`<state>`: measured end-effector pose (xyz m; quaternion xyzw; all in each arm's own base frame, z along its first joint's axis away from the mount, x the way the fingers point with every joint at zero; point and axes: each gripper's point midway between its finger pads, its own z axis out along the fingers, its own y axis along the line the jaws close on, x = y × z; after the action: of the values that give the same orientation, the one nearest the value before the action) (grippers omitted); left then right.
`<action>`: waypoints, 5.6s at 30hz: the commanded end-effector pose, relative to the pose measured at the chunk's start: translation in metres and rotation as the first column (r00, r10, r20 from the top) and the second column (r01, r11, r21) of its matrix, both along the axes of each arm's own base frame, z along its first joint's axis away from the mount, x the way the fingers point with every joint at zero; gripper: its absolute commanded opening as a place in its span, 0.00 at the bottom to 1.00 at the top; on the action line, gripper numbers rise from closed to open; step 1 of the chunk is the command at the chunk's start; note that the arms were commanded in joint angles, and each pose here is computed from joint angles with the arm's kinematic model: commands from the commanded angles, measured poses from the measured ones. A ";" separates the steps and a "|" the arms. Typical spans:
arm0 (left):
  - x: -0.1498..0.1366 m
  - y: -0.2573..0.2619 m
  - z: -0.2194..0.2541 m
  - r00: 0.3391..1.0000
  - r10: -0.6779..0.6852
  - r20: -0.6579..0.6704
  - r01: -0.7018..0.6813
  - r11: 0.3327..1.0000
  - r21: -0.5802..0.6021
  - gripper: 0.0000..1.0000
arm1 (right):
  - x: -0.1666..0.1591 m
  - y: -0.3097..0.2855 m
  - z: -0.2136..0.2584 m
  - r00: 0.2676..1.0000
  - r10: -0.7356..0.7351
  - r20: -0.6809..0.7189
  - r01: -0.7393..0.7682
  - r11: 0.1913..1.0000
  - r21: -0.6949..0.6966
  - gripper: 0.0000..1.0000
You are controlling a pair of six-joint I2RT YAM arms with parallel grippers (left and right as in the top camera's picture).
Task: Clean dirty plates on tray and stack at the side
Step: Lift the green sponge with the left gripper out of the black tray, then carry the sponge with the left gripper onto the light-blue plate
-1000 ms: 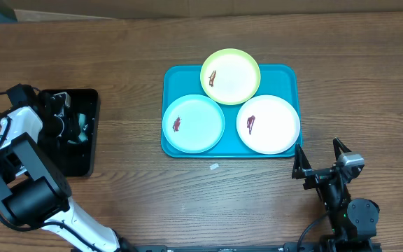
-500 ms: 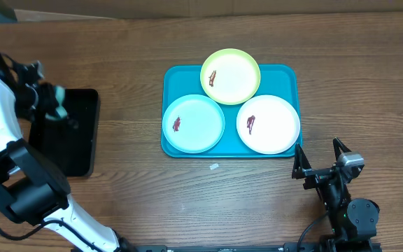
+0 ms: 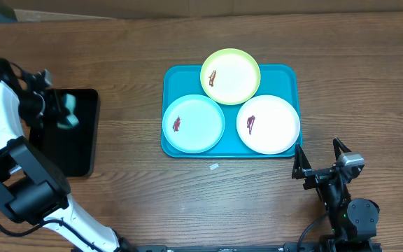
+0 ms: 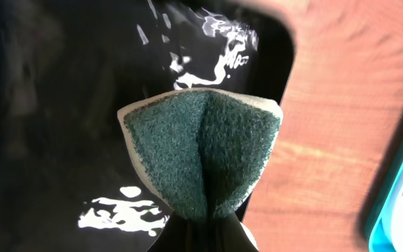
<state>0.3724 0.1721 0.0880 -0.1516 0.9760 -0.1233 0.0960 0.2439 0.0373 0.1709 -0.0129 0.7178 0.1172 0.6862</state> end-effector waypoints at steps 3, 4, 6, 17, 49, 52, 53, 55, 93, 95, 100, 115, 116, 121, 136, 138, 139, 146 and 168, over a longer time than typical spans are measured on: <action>-0.016 0.013 0.003 0.997 0.037 -0.075 -0.033 0.998 0.052 0.04 | 0.001 -0.004 -0.004 1.000 -0.020 -0.005 0.020 1.000 0.000 1.00; -0.015 0.016 0.012 0.996 0.049 -0.070 -0.045 0.997 0.055 0.04 | 0.001 -0.004 -0.004 1.000 -0.019 -0.005 0.019 1.000 0.000 1.00; -0.009 0.019 0.035 0.997 0.073 -0.040 -0.071 0.996 0.054 0.04 | 0.001 -0.004 -0.004 1.000 -0.019 -0.005 0.019 1.000 0.000 1.00; 0.016 0.026 0.062 0.995 0.068 0.069 -0.073 0.994 0.078 0.04 | 0.001 -0.004 -0.004 1.000 -0.020 -0.005 0.020 1.000 0.000 1.00; -0.021 0.029 0.015 0.968 0.237 -0.083 -0.238 0.971 -0.007 0.04 | 0.001 -0.004 -0.004 1.000 -0.019 -0.005 0.019 1.000 0.000 1.00; -0.014 0.033 0.050 0.965 0.260 -0.032 -0.261 0.964 -0.047 0.04 | 0.001 -0.004 -0.004 1.000 -0.020 -0.005 0.020 1.000 0.000 1.00; -0.009 0.032 0.066 0.965 0.262 0.004 -0.261 0.962 -0.079 0.04 | 0.001 -0.004 -0.004 1.000 -0.019 -0.005 0.019 1.000 0.000 1.00; 0.001 0.027 0.097 0.963 0.260 0.075 -0.248 0.959 -0.139 0.04 | 0.001 -0.004 -0.004 1.000 -0.019 -0.005 0.019 1.000 0.000 1.00; 0.002 0.026 0.051 0.979 0.204 -0.013 -0.203 0.979 0.026 0.04 | 0.001 -0.004 -0.004 1.000 -0.019 -0.005 0.019 1.000 0.000 1.00; -0.005 0.018 0.029 0.974 0.221 -0.059 -0.221 0.975 -0.009 0.04 | 0.001 -0.004 -0.004 1.000 -0.020 -0.005 0.020 1.000 0.000 1.00; -0.013 0.007 0.026 0.974 0.207 -0.093 -0.212 0.976 -0.046 0.04 | 0.001 -0.004 -0.004 1.000 -0.019 -0.005 0.019 1.000 0.000 1.00; 0.033 -0.094 0.231 0.928 0.002 0.372 0.122 0.943 -0.309 0.04 | 0.001 -0.004 -0.004 1.000 -0.019 -0.005 0.019 1.000 0.000 1.00; 0.035 -0.112 0.233 0.924 -0.032 0.380 0.165 0.932 -0.322 0.04 | 0.001 -0.004 -0.004 1.000 -0.020 -0.005 0.020 1.000 0.000 1.00; 0.036 -0.209 0.211 0.919 -0.254 0.302 0.347 0.885 -0.311 0.04 | 0.001 -0.004 -0.004 1.000 -0.019 -0.005 0.019 1.000 0.000 1.00; -0.019 -0.390 0.028 0.856 -0.507 -0.100 0.490 0.858 -0.155 0.04 | 0.001 -0.004 -0.004 1.000 -0.020 -0.005 0.020 1.000 0.000 1.00; -0.019 -0.388 0.007 0.885 -0.448 -0.129 0.441 0.894 -0.080 0.04 | 0.001 -0.004 -0.004 1.000 -0.019 -0.005 0.019 1.000 0.000 1.00; -0.018 -0.387 -0.002 0.900 -0.414 -0.135 0.411 0.910 -0.044 0.04 | 0.001 -0.004 -0.004 1.000 -0.020 -0.005 0.020 1.000 0.000 1.00; -0.007 -0.375 -0.035 0.970 -0.208 -0.126 0.215 0.976 0.041 0.04 | 0.001 -0.004 -0.004 1.000 -0.019 -0.005 0.019 1.000 0.000 1.00; -0.022 -0.382 -0.047 0.953 -0.263 -0.153 0.272 0.962 0.037 0.04 | 0.001 -0.003 0.004 1.000 -0.016 0.025 0.016 1.000 0.007 1.00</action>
<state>0.3541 -0.2114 0.0424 -0.0206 0.9947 -0.0991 0.0154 0.2439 0.0372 0.1722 -0.0127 0.7160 0.1174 0.6881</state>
